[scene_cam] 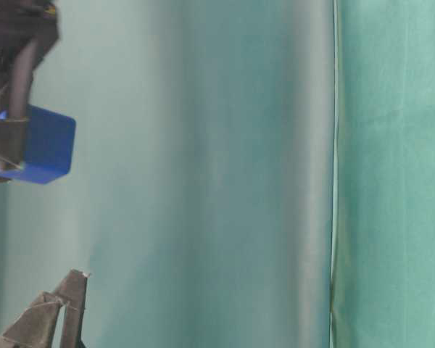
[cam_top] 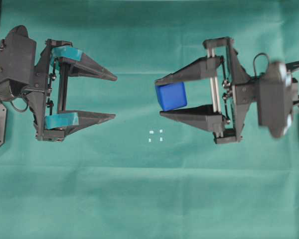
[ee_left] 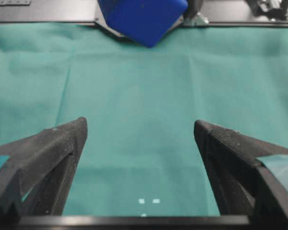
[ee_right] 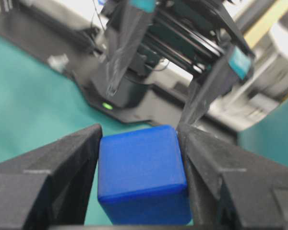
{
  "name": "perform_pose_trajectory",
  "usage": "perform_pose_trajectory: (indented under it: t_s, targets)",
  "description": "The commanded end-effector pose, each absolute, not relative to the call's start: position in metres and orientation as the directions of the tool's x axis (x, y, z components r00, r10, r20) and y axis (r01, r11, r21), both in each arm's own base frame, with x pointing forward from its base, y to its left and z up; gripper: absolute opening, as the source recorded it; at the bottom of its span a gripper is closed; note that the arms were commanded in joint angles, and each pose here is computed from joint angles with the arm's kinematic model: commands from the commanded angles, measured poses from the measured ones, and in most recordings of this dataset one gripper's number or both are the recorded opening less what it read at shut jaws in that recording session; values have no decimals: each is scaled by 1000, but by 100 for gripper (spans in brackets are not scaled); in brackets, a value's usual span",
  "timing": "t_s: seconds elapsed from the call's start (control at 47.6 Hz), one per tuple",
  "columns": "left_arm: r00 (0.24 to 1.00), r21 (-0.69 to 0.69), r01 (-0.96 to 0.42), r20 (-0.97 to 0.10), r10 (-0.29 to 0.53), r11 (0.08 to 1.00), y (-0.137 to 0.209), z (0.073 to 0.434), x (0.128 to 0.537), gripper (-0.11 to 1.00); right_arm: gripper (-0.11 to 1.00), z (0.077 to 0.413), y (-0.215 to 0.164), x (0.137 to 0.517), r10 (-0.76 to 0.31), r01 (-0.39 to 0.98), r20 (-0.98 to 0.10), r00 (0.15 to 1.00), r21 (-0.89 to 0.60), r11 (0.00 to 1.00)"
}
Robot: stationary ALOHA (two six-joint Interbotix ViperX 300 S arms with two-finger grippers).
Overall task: Handover the blue block to the right arm after grasping it with the left arm, then place it in the designated position.
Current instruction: 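Pull the cube away to the right with the right gripper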
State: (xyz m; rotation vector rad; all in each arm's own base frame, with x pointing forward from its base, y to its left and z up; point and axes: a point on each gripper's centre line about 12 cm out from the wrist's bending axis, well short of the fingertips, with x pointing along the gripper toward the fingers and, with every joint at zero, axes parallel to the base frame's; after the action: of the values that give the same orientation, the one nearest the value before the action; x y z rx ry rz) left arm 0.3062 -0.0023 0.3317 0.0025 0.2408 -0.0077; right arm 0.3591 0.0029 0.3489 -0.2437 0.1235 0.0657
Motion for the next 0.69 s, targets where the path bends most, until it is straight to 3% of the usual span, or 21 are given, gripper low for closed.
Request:
perform_pose_trajectory:
  t_s: [0.0, 0.168, 0.673]
  targets:
    - [978, 6, 10, -210, -9, 1000, -3, 341, 306, 100, 56, 362, 2, 353, 39, -52, -107, 993, -122, 991]
    - [978, 8, 11, -210, -9, 1000, -3, 342, 306, 100, 54, 358, -2, 350, 1, 3, -153, 988, 30, 1000]
    - [978, 6, 10, -210, -9, 1000, -3, 341, 306, 100, 54, 357, -2, 349, -7, 13, -166, 986, 38, 999]
